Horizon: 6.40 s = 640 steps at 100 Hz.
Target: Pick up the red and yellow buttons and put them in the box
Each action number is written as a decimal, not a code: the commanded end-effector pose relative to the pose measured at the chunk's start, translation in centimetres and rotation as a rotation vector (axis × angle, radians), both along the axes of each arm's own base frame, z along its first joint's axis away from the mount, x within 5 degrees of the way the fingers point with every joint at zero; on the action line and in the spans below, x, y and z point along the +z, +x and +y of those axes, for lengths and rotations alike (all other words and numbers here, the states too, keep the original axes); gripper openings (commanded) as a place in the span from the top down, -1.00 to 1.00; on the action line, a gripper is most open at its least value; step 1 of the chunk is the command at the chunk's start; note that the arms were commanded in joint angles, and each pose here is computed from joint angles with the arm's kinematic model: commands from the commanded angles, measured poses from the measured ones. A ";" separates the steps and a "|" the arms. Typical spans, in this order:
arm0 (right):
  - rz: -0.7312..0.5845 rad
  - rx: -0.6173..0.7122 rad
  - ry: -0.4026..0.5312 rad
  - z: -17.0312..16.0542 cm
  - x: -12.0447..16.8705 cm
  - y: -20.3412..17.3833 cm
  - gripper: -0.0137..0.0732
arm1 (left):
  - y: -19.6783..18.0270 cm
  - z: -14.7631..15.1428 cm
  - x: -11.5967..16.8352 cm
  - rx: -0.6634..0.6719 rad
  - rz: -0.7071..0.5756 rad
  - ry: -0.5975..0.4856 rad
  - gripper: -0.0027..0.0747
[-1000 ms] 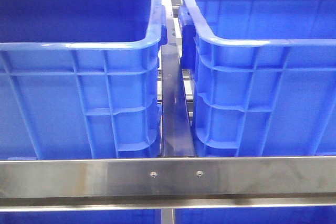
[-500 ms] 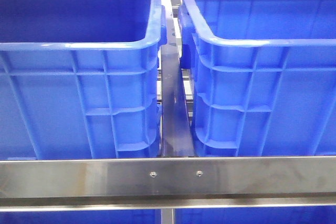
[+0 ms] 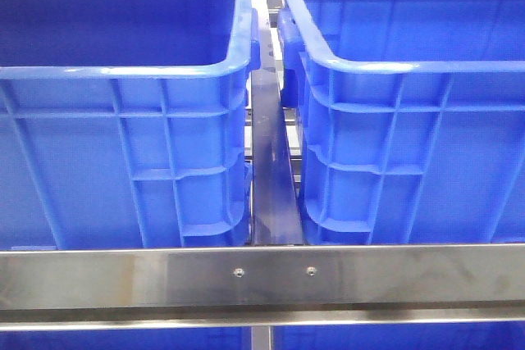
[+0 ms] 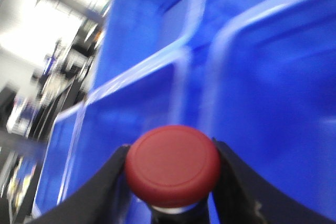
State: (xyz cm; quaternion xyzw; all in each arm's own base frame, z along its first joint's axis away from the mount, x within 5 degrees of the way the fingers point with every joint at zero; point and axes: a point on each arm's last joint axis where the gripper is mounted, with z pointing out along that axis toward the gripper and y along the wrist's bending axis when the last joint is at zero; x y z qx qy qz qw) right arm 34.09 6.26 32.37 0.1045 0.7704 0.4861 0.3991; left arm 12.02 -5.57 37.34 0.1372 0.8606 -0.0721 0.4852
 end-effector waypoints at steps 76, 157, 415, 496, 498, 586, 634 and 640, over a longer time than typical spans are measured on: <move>0.332 -0.435 0.212 -8.2 -9.3 5.2 0.43 | 0.0 -0.2 1.4 -0.025 -0.092 -0.030 0.98; 0.384 -0.438 0.314 -8.7 -10.8 8.9 0.43 | 0.0 -0.2 1.4 -0.025 -0.092 -0.030 0.98; -0.461 -0.396 -0.726 -4.6 5.3 -10.5 -0.46 | 0.2 -0.4 1.8 -0.042 -0.133 -0.054 0.98; -0.678 -0.500 -0.718 -4.9 0.5 -25.4 0.61 | 0.2 -0.4 1.8 -0.043 -0.135 -0.055 0.98; -0.679 -0.500 -0.718 -4.9 0.5 -25.4 0.68 | 0.2 -0.4 1.8 -0.043 -0.135 -0.055 0.98; -0.674 -0.499 -0.719 -4.9 0.3 -25.4 0.84 | 1.0 -0.7 1.9 0.005 -0.144 -0.117 -0.49; -0.674 -0.499 -0.719 -4.9 0.3 -25.4 0.84 | 12.7 0.0 -0.6 0.348 0.029 -0.062 -0.49; -0.674 -0.499 -0.719 -4.9 0.3 -25.4 0.84 | 14.2 0.4 -1.4 0.359 0.061 -0.068 -0.49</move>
